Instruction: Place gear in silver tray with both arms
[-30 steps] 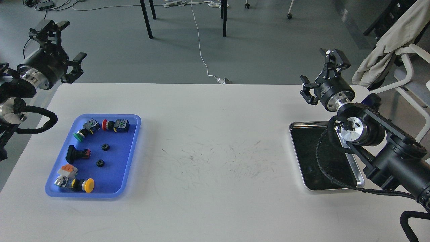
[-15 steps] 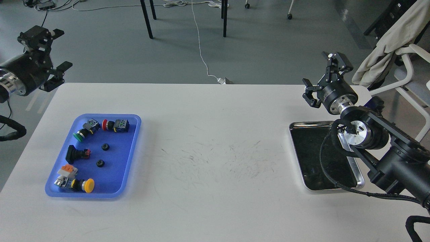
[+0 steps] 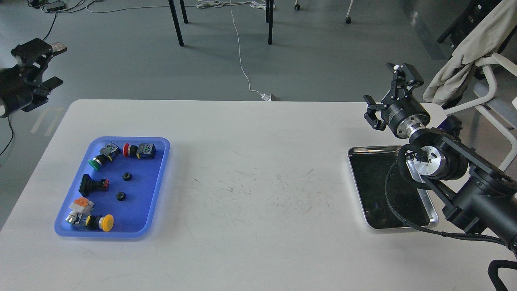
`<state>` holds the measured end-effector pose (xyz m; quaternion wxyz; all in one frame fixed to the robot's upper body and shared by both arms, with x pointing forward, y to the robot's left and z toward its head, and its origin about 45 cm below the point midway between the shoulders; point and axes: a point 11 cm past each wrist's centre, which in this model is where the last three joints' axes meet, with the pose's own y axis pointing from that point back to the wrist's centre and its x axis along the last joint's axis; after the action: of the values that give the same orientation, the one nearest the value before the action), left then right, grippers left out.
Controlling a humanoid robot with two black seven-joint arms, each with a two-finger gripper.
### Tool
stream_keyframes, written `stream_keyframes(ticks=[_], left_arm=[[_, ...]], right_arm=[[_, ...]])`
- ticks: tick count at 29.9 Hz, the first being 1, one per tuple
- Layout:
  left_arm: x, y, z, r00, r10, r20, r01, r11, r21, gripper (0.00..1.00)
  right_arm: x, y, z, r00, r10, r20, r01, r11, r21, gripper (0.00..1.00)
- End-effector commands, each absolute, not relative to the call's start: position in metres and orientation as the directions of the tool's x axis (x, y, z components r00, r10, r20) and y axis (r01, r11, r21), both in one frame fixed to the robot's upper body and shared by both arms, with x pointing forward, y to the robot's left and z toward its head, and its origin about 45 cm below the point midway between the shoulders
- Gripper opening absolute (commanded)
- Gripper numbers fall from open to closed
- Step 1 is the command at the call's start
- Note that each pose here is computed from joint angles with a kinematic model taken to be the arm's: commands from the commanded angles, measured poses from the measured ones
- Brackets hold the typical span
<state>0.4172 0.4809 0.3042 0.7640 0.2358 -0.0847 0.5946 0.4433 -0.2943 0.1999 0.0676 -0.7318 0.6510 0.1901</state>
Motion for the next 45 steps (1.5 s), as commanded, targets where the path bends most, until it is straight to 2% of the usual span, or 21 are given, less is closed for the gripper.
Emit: stream_keyframes(ticks=[1, 4, 9, 14, 20, 23, 28, 32, 38, 41, 45], left_arm=[[0.419, 0.482, 0.308, 0.257, 0.867, 0.427, -0.956, 0.162, 0.246, 0.99], [0.418, 0.482, 0.307, 0.263, 0.865, 0.427, -0.954, 0.168, 0.248, 0.99], [0.41, 0.474, 0.32, 0.329, 0.822, 0.466, -0.944, 0.265, 0.198, 0.99], [0.405, 0.461, 0.331, 0.437, 0.682, 0.587, -0.898, 0.363, 0.248, 0.99], [0.397, 0.449, 0.327, 0.533, 0.481, 0.696, -0.84, 0.404, 0.363, 0.99], [0.395, 0.437, 0.348, 0.541, 0.372, 0.754, -0.818, 0.44, 0.371, 0.99], [0.398, 0.434, 0.358, 0.523, 0.36, 0.773, -0.825, 0.441, 0.353, 0.99], [0.402, 0.443, 0.359, 0.51, 0.351, 0.785, -0.842, 0.39, 0.373, 0.98], [0.397, 0.434, 0.367, 0.514, 0.306, 0.801, -0.812, 0.474, 0.34, 0.99], [0.394, 0.435, 0.362, 0.526, 0.225, 0.82, -0.8, 0.458, 0.388, 0.99], [0.383, 0.438, 0.357, 0.522, -0.041, 0.852, -0.773, 0.4, 0.493, 0.99]], right_arm=[[0.443, -0.294, 0.2, 0.081, -0.927, -0.365, -0.978, -0.144, 0.149, 0.99], [0.443, -0.294, 0.2, 0.082, -0.928, -0.364, -0.978, -0.145, 0.149, 0.99], [0.443, -0.295, 0.2, 0.082, -0.928, -0.364, -0.978, -0.145, 0.148, 0.99], [0.443, -0.297, 0.2, 0.083, -0.932, -0.353, -0.979, -0.143, 0.148, 0.99], [0.442, -0.298, 0.199, 0.086, -0.938, -0.337, -0.978, -0.144, 0.15, 0.99], [0.442, -0.299, 0.199, 0.086, -0.938, -0.334, -0.978, -0.143, 0.151, 0.99], [0.441, -0.306, 0.201, 0.079, -0.943, -0.323, -0.979, -0.134, 0.151, 0.99], [0.44, -0.309, 0.201, 0.077, -0.945, -0.319, -0.98, -0.131, 0.151, 0.99], [0.439, -0.307, 0.201, 0.084, -0.943, -0.321, -0.979, -0.138, 0.151, 0.99], [0.439, -0.311, 0.203, 0.081, -0.946, -0.315, -0.98, -0.133, 0.149, 0.99], [0.438, -0.313, 0.204, 0.08, -0.947, -0.312, -0.98, -0.131, 0.148, 0.99]])
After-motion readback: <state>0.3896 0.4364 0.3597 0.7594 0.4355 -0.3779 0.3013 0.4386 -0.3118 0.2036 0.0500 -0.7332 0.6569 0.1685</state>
